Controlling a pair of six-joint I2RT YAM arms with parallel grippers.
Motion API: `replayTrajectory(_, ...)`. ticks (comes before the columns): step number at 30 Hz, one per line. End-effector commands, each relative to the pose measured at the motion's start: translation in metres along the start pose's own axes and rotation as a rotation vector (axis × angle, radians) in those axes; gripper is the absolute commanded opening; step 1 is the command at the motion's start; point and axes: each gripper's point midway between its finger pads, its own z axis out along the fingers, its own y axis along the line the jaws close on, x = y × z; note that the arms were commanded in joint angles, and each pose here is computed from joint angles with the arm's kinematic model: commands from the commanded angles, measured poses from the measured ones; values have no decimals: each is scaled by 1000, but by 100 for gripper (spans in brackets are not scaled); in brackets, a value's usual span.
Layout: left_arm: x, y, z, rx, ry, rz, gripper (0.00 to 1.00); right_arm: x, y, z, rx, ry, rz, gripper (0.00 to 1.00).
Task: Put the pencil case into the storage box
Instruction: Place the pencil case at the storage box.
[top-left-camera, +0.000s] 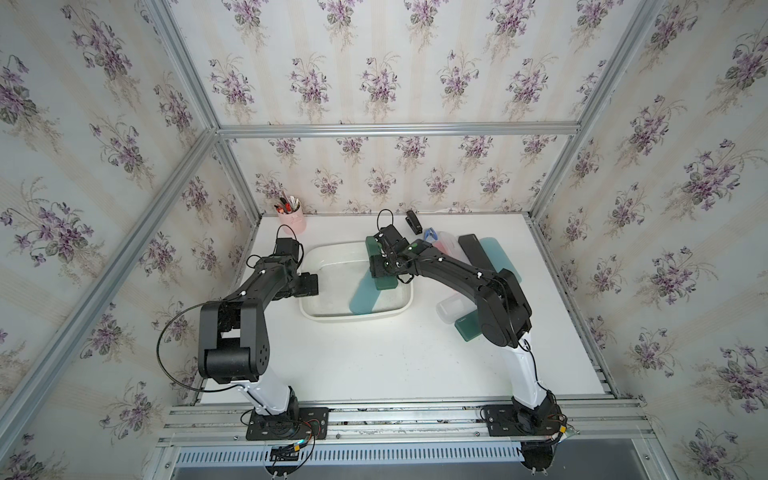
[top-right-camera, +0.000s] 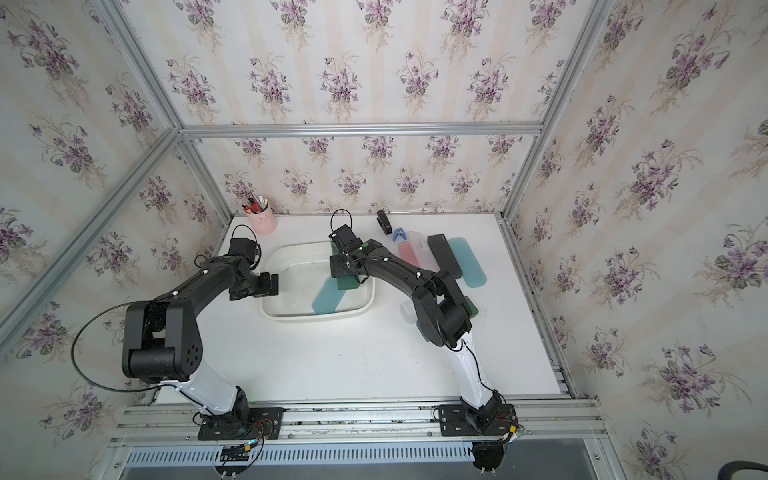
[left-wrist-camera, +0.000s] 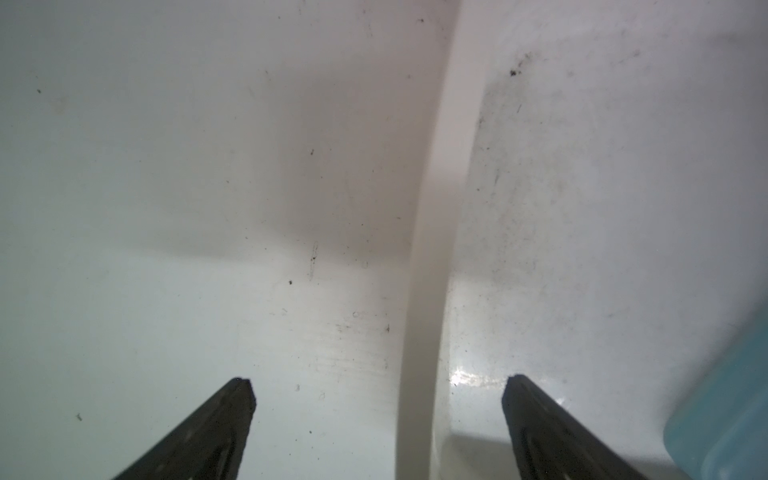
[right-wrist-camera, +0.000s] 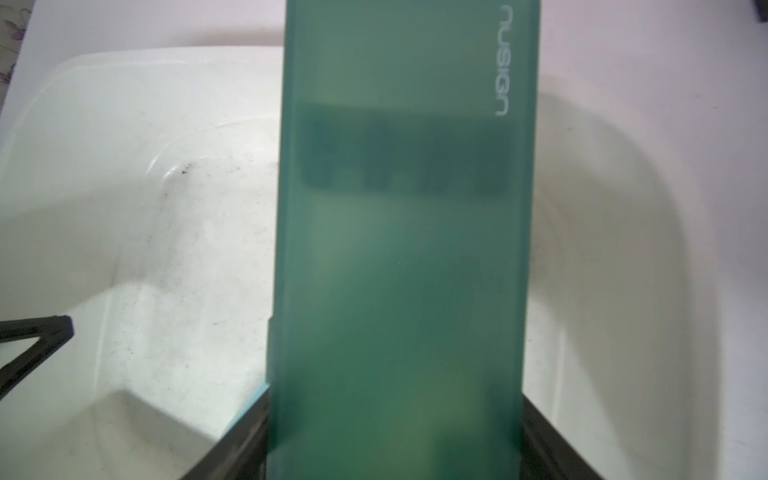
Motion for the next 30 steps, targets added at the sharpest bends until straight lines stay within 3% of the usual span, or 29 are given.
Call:
replayTrajectory(1, -3, -2, -1, 3, -10, -3, 98, -9, 26, 4, -67, -36, 13, 61)
replayTrajectory(14, -1, -7, 2, 7, -1, 13, 98, -8, 86, 43, -241, -31, 79, 61)
replayTrajectory(30, 1, -9, 4, 7, 4, 25, 98, 25, 86, 81, -229, 58, 107, 64)
